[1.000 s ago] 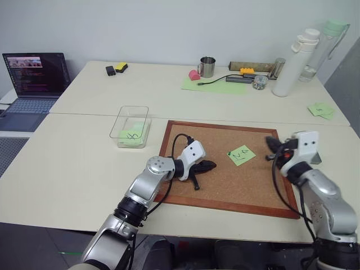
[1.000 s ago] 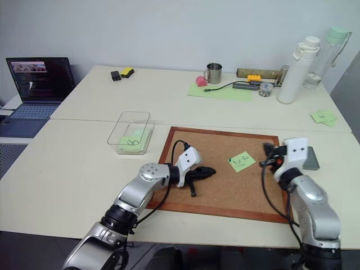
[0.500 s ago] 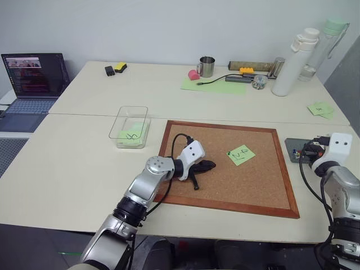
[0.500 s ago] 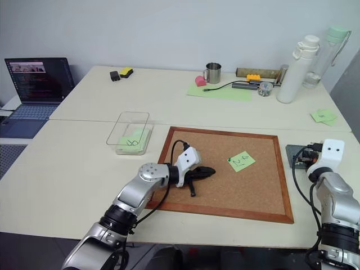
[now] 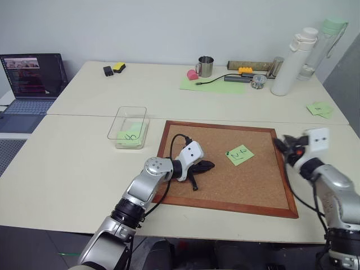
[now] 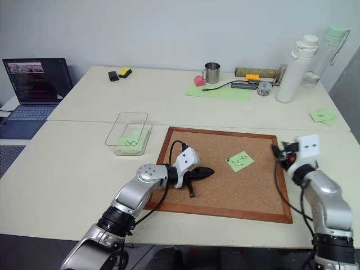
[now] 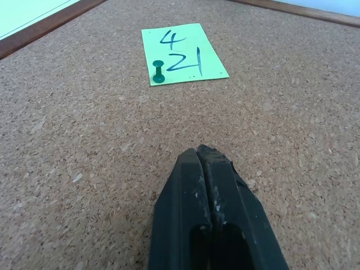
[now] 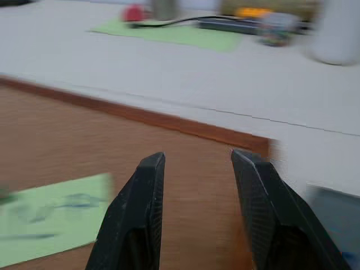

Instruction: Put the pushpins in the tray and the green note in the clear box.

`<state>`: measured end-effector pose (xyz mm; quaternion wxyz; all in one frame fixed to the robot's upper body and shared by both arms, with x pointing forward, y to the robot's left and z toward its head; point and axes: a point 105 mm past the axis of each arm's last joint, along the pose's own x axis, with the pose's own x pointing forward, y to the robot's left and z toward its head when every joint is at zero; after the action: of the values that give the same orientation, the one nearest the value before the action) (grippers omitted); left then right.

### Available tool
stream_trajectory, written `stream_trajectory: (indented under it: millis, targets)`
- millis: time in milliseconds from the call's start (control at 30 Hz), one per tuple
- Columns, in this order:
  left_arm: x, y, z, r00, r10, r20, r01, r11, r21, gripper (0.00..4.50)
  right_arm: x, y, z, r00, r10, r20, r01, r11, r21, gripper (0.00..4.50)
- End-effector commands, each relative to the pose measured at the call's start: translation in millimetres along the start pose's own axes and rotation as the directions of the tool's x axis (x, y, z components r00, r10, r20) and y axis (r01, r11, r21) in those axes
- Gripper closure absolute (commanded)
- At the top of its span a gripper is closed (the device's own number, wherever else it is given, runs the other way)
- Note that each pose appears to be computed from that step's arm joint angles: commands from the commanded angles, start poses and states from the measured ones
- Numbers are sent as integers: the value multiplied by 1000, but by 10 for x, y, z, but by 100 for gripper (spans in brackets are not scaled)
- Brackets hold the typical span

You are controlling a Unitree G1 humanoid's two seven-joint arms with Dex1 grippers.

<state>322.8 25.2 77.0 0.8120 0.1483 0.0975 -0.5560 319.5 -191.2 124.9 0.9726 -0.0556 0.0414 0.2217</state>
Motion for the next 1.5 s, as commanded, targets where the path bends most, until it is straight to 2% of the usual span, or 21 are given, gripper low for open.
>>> stream_trajectory:
  millis: [33, 167, 433, 667, 733, 767, 1500]
  targets:
    - [-50, 43, -191, 997, 24, -71, -26, 999, -31, 450, 117, 453, -1, 990, 142, -16, -143, 988, -53, 258]
    - [-61, 44, -197, 997, 24, -73, -26, 999, -28, 450, 257, 573, -128, 984, 164, -73, -170, 982, -83, 258]
    - [-89, 62, -198, 996, 43, -72, -46, 999, -29, 450, 449, 443, -187, 990, 100, -98, -105, 994, -42, 258]
    - [-91, 55, -202, 996, 53, -70, -56, 998, -35, 450, 533, 621, -140, 981, 182, -74, -181, 983, 18, 258]
    - [-87, 58, -197, 996, 56, -68, -59, 998, -37, 450, 548, 654, -135, 978, 194, -71, -193, 981, 29, 258]
    - [-87, 59, -196, 996, 58, -67, -60, 997, -38, 450, 553, 658, -134, 978, 194, -70, -192, 981, 32, 276]
    - [-84, 79, -187, 996, 59, -69, -61, 997, -37, 450, 517, 540, -158, 989, 138, -55, -137, 990, 24, 276]
